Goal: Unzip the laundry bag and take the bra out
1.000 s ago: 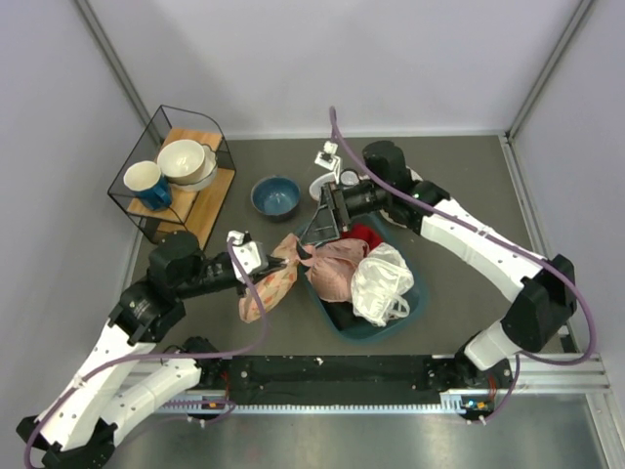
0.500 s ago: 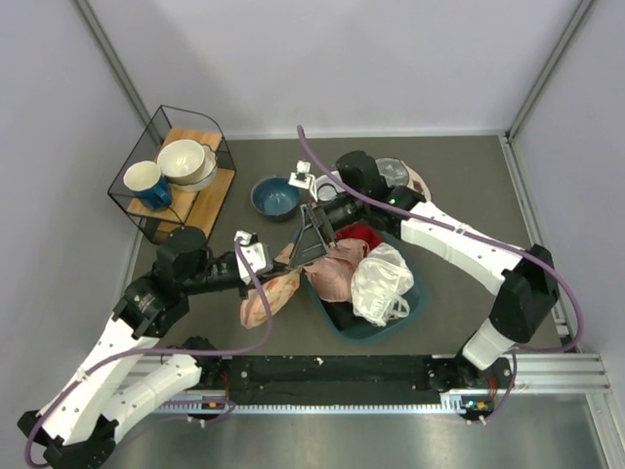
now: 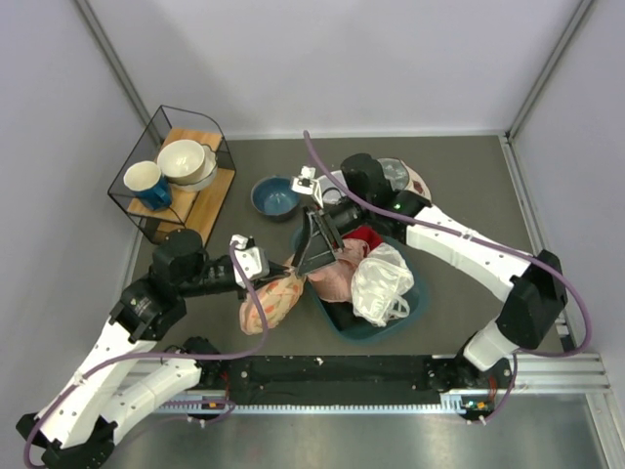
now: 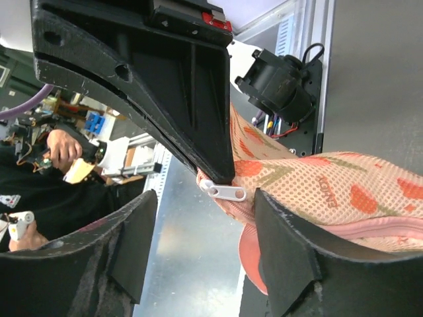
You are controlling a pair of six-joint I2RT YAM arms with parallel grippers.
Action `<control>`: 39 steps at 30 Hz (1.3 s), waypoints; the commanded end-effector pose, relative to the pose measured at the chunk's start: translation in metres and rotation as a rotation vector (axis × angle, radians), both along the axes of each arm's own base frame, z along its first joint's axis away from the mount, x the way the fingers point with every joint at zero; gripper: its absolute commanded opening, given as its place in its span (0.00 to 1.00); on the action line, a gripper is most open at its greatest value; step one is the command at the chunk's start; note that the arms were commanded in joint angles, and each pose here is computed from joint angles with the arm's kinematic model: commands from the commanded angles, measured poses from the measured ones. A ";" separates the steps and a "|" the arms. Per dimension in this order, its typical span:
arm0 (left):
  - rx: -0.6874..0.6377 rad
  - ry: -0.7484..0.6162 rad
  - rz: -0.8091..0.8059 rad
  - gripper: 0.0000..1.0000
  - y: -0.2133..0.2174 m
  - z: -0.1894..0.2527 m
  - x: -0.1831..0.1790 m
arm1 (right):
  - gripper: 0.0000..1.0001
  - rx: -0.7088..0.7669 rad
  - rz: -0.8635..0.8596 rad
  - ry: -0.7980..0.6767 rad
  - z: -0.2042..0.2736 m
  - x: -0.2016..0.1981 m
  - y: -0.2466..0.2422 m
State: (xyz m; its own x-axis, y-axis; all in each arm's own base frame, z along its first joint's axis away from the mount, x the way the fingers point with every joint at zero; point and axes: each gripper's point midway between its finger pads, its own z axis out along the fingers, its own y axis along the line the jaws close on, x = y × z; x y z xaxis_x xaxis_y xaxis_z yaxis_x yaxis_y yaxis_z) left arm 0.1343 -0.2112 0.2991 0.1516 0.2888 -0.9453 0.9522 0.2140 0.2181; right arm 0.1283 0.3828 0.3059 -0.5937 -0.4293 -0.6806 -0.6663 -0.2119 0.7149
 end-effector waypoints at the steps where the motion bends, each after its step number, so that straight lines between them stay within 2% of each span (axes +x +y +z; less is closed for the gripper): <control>1: -0.053 -0.083 0.009 0.00 -0.001 0.027 0.004 | 0.57 0.118 0.061 -0.098 0.034 -0.022 -0.015; 10: -0.053 -0.077 0.020 0.00 0.001 0.026 0.004 | 0.39 0.087 -0.014 -0.098 0.028 -0.007 -0.011; 13: -0.054 -0.077 0.022 0.00 0.001 0.025 0.004 | 0.31 0.072 -0.048 -0.101 0.026 -0.001 -0.007; 18: -0.054 -0.081 0.028 0.00 0.002 0.025 0.004 | 0.10 0.073 -0.068 -0.112 0.028 0.003 -0.005; 21: -0.053 -0.080 0.028 0.00 0.003 0.024 0.004 | 0.06 0.079 -0.063 -0.116 0.031 0.002 -0.006; 25: -0.052 -0.082 0.034 0.00 0.003 0.023 0.004 | 0.04 0.080 -0.050 -0.110 0.030 0.000 -0.007; 27: -0.051 -0.084 0.035 0.00 0.004 0.023 0.004 | 0.08 0.090 -0.034 -0.113 0.031 -0.003 -0.009; 29: -0.053 -0.084 0.032 0.00 0.004 0.023 0.004 | 0.29 0.097 -0.025 -0.118 0.033 -0.005 -0.009; 32: -0.054 -0.082 0.025 0.00 0.003 0.023 0.003 | 0.69 0.100 -0.019 -0.123 0.031 -0.002 -0.007; 34: -0.057 -0.087 0.017 0.00 0.002 0.025 0.002 | 0.77 0.096 -0.022 -0.122 0.030 0.003 -0.002; 39: -0.061 -0.088 0.000 0.00 0.000 0.026 0.000 | 0.80 0.094 -0.012 -0.103 0.031 0.011 0.009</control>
State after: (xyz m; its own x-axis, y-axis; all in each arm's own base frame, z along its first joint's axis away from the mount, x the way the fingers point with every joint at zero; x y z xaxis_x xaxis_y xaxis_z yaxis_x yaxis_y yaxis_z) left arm 0.1359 -0.2066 0.3044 0.1652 0.2849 -0.9442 0.9398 0.2448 0.2383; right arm 0.1343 0.3828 0.3160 -0.5713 -0.3917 -0.7212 -0.7081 -0.2090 0.6744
